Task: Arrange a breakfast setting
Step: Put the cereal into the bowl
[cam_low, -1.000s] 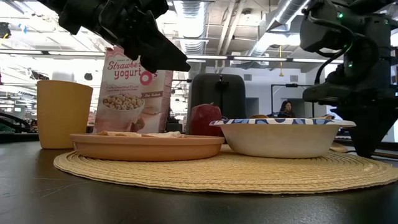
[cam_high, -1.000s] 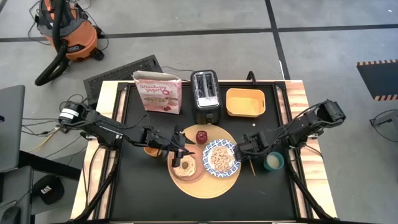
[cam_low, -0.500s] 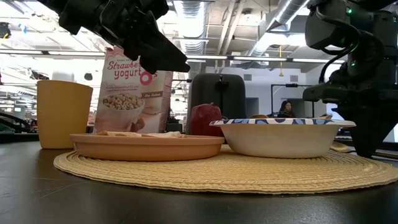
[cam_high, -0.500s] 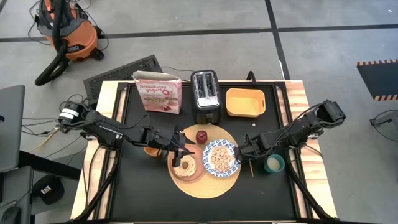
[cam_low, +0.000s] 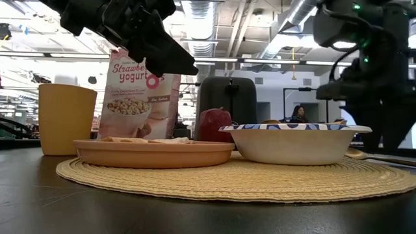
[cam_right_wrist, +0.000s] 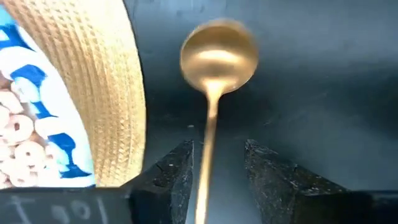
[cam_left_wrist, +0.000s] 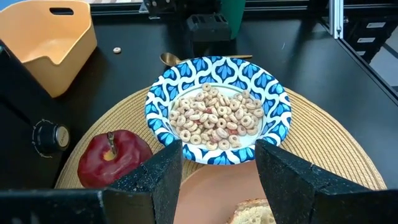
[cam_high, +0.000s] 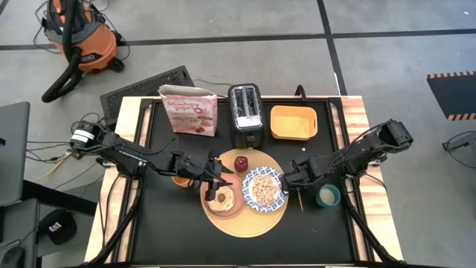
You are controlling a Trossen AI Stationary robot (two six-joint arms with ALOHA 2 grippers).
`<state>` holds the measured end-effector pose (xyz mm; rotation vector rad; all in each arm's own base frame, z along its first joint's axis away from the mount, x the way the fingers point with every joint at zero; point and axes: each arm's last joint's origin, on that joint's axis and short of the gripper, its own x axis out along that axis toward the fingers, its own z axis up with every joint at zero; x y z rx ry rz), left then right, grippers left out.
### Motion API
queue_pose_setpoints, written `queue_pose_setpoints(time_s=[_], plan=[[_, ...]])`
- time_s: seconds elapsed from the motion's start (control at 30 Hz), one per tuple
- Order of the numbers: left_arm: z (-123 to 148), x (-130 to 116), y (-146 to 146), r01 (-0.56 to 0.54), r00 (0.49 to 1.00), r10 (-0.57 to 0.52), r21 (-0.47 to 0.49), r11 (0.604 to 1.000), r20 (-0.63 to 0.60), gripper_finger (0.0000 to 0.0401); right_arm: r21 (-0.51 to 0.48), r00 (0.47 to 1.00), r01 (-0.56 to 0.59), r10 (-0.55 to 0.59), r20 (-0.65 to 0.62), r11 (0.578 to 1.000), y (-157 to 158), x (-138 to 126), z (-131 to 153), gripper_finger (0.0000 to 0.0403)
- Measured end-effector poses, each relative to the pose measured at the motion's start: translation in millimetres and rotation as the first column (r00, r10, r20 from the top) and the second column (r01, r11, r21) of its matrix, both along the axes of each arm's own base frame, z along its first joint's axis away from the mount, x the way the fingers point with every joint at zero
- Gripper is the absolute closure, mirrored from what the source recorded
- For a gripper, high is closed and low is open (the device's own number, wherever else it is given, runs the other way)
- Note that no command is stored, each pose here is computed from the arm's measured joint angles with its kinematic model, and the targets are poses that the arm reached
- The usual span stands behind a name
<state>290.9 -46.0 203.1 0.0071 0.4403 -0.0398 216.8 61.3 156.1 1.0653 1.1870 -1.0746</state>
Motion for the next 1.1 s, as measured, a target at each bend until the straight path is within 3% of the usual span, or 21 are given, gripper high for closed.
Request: queue_pose_setpoints(time_s=[0.27,0.47,0.57,0.87,1.1], plan=[[0,0,0,0.007,1.0,-0.007,0.017,1.0,0.0,0.0214,-0.095,0.975,-0.15,0.132,-0.18,0.984,-27,4,35,0.0234],[-2,-1,0,0.007,1.0,-0.007,0.02,1.0,-0.017,0.0214,-0.231,0.951,-0.235,0.174,-0.255,0.944,-57,3,33,0.0236],[-2,-1,0,0.008,1.0,-0.008,0.023,1.0,-0.021,0.0214,-0.306,0.952,-0.235,0.155,-0.265,0.923,-66,2,28,0.0236],[-1,-1,0,0.016,1.0,-0.015,0.037,0.999,-0.016,0.0214,-0.377,0.959,-0.217,0.125,-0.253,0.901,-75,-15,-7,0.0236],[-1,0,1,0.0,1.0,0.0,0.044,0.999,-0.01,0.0214,-0.434,0.981,-0.155,0.085,-0.176,0.888,-81,-35,-7,0.0237]])
